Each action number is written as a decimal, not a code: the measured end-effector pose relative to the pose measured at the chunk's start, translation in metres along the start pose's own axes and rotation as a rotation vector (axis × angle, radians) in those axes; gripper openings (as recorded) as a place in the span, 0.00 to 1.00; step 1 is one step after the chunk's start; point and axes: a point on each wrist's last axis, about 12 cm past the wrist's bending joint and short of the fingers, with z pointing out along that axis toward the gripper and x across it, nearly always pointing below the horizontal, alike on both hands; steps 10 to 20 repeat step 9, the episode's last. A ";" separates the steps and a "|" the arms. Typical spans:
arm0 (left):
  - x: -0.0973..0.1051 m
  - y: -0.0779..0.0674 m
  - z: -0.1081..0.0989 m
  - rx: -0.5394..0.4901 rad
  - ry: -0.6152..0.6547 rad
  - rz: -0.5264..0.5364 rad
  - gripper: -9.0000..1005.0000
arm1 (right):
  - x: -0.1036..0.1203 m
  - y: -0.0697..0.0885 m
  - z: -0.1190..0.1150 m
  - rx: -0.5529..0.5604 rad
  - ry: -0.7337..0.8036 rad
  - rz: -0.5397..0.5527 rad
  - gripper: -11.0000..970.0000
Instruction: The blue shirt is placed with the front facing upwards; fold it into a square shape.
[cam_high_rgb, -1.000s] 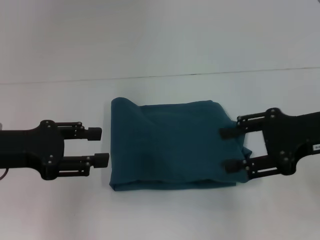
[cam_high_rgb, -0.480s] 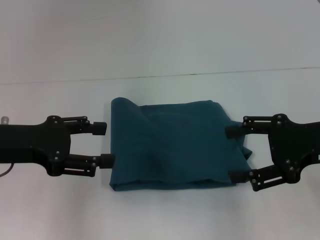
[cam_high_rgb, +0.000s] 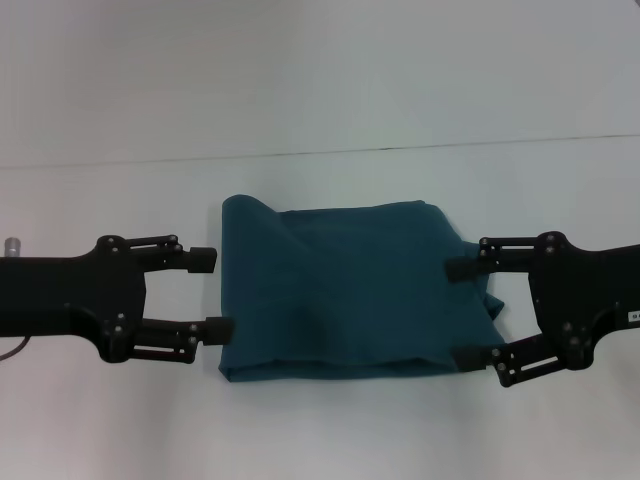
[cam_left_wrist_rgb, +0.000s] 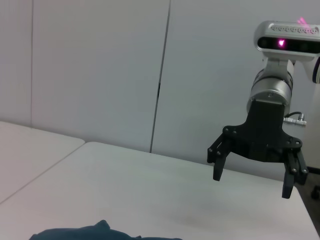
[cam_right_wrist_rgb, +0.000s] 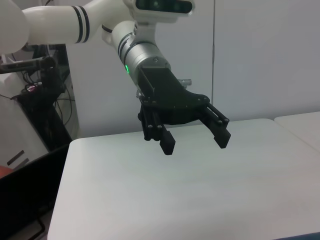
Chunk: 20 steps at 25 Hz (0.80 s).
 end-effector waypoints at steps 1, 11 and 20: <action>0.000 -0.001 0.000 -0.004 -0.001 0.011 0.85 | 0.000 0.000 0.000 0.001 0.000 -0.001 0.97; 0.003 -0.004 0.003 0.000 -0.009 0.045 0.85 | -0.001 -0.001 0.000 0.003 -0.001 -0.004 0.97; 0.003 -0.004 0.003 0.000 -0.009 0.045 0.85 | -0.001 -0.001 0.000 0.003 -0.001 -0.004 0.97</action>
